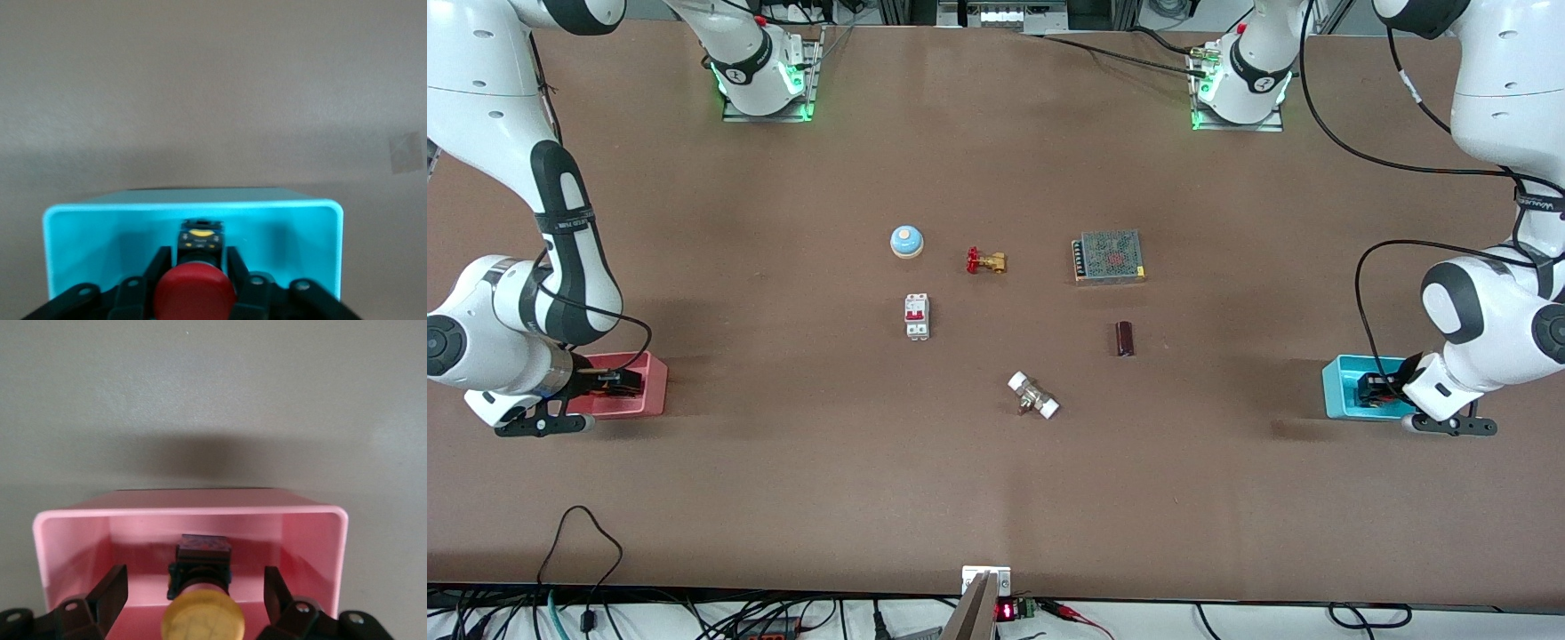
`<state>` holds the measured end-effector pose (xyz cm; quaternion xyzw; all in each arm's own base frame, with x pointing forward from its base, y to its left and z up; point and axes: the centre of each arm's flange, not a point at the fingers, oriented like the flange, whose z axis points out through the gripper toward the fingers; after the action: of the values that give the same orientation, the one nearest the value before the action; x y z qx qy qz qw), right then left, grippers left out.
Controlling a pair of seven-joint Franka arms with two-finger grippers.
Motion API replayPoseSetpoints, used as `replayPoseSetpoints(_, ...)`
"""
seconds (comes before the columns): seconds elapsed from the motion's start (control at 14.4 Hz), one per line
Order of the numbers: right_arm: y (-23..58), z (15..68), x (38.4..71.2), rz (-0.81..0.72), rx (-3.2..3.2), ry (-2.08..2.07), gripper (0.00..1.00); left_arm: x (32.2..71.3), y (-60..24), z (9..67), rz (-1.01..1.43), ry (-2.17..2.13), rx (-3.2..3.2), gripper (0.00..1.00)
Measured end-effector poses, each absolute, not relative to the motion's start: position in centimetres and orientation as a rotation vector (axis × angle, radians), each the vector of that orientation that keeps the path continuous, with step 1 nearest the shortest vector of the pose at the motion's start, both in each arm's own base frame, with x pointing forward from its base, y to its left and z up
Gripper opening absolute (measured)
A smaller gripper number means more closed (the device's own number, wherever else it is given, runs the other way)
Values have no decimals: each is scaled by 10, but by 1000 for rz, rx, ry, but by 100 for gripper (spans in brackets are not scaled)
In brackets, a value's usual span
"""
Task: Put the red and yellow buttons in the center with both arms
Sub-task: 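Lift the yellow button with the right gripper while the left gripper lifts the red button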
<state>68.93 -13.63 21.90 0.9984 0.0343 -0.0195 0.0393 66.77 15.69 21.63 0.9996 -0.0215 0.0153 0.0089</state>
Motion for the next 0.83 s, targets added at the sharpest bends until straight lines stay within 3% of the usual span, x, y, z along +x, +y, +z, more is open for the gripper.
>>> replayPoseSetpoints(0.14, -137, 219, 689, -57, 3071, 89, 87, 675, 160, 232, 12, -76, 3113, 35)
replayPoseSetpoints(0.21, -138, 219, 689, -56, 3073, 86, 81, 680, 163, 246, -16, -81, 3104, 35)
replayPoseSetpoints(0.49, -141, 219, 688, -57, 3073, 81, 74, 695, 159, 320, -49, -108, 3078, 35)
replayPoseSetpoints(0.56, -142, 219, 688, -58, 3073, 80, 74, 695, 149, 333, -36, -119, 3074, 35)
replayPoseSetpoints(0.83, -143, 218, 687, -69, 3074, 90, 53, 677, 42, 339, 21, -62, 3076, 35)
